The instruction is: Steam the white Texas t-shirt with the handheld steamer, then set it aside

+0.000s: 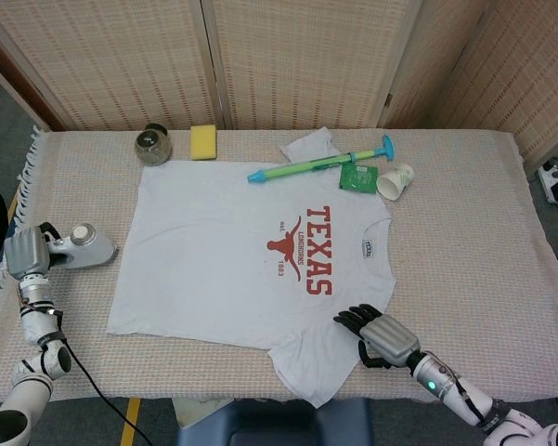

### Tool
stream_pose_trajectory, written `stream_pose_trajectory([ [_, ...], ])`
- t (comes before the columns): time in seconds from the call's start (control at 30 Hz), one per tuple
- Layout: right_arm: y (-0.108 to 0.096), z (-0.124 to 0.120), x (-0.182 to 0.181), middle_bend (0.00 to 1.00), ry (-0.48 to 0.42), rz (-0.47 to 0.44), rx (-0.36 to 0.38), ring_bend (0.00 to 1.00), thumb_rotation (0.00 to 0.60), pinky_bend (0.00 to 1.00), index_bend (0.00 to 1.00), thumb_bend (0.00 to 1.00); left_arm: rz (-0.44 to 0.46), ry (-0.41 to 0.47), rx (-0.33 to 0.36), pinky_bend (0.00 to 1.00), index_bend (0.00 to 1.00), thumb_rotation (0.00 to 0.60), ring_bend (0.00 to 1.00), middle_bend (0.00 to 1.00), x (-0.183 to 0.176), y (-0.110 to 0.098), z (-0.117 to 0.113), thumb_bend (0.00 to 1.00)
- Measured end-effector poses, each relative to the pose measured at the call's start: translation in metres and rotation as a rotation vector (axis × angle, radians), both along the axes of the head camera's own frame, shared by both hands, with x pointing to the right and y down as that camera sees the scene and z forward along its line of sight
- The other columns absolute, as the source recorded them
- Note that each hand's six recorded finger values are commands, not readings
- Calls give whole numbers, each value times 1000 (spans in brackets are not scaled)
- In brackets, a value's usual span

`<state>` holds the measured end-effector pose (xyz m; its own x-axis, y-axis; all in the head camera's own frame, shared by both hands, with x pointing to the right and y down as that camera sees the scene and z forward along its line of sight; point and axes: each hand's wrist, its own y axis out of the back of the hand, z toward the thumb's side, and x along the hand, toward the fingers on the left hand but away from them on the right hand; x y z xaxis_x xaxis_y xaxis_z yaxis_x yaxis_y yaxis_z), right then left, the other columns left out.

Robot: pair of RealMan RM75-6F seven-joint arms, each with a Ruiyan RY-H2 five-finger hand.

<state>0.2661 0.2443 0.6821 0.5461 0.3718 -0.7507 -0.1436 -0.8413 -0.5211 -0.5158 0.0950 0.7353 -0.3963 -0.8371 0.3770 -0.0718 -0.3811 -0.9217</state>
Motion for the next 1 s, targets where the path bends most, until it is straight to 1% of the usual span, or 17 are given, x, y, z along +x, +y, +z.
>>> stream_pose_trajectory([
  [0.07, 0, 0, 0, 45, 1, -1, 0, 0, 327, 0, 0, 889, -9, -9, -7, 765, 885, 600, 808, 961, -4, 2, 0, 448],
  [0.1, 0, 0, 0, 46, 1, -2, 0, 0, 327, 0, 0, 889, -14, -9, -10, 763, 860, 600, 781, 933, -4, 2, 0, 446],
  [0.13, 0, 0, 0, 45, 2, -1, 0, 0, 327, 0, 0, 888, -21, -8, -14, 758, 809, 600, 730, 876, -5, 3, 1, 436],
  [0.17, 0, 0, 0, 46, 2, 0, 1, 0, 327, 0, 0, 889, -25, -7, -19, 748, 702, 600, 636, 771, -5, 3, 2, 413],
  [0.23, 0, -1, 0, 46, 2, 1, 3, 0, 327, 0, 0, 888, -33, -6, -40, 690, 371, 600, 409, 505, -6, 5, 6, 344],
  [0.27, 0, -1, -1, 47, 2, 1, 3, 0, 326, 0, 0, 888, -35, -8, -52, 592, 152, 600, 242, 312, -5, 6, 8, 292],
  [0.3, 0, -1, -1, 48, 1, 1, 3, 0, 327, 0, 0, 888, -36, -10, -63, 513, 65, 600, 154, 205, -5, 7, 10, 261],
  [0.33, 0, -1, -1, 48, 1, 0, 4, 0, 327, 0, 0, 888, -37, -14, -74, 368, 2, 600, 52, 78, -5, 7, 12, 214],
  [0.37, -1, -1, -1, 48, 2, -1, 4, 0, 328, 0, 0, 888, -36, -17, -81, 280, 0, 600, 13, 26, -4, 7, 12, 186],
  [0.4, -1, -1, -1, 48, 2, 0, 4, 0, 325, 0, 0, 888, -35, -21, -86, 225, 0, 600, 0, 4, -4, 7, 13, 165],
  [0.47, -1, -1, 0, 49, 3, 0, 4, 0, 327, 0, 0, 888, -33, -30, -93, 107, 0, 600, 0, 0, -3, 6, 13, 97],
  [0.5, -1, -1, 0, 49, 3, 1, 4, 0, 327, 0, 0, 889, -33, -32, -96, 87, 0, 600, 0, 0, -3, 6, 13, 79],
  [0.57, -2, -1, 0, 49, 2, 5, 4, 0, 328, 0, 0, 889, -31, -36, -98, 59, 0, 600, 0, 0, -2, 6, 12, 46],
  [0.73, -3, -2, 3, 49, -1, 16, 8, 0, 327, 0, 0, 889, -22, -43, -98, 32, 0, 600, 0, 0, -3, 7, 7, 3],
  [1.0, -6, -4, 7, 49, -10, 33, 18, 0, 328, 0, 0, 889, 31, -69, -148, 23, 0, 600, 0, 0, 1, 15, -3, 0],
])
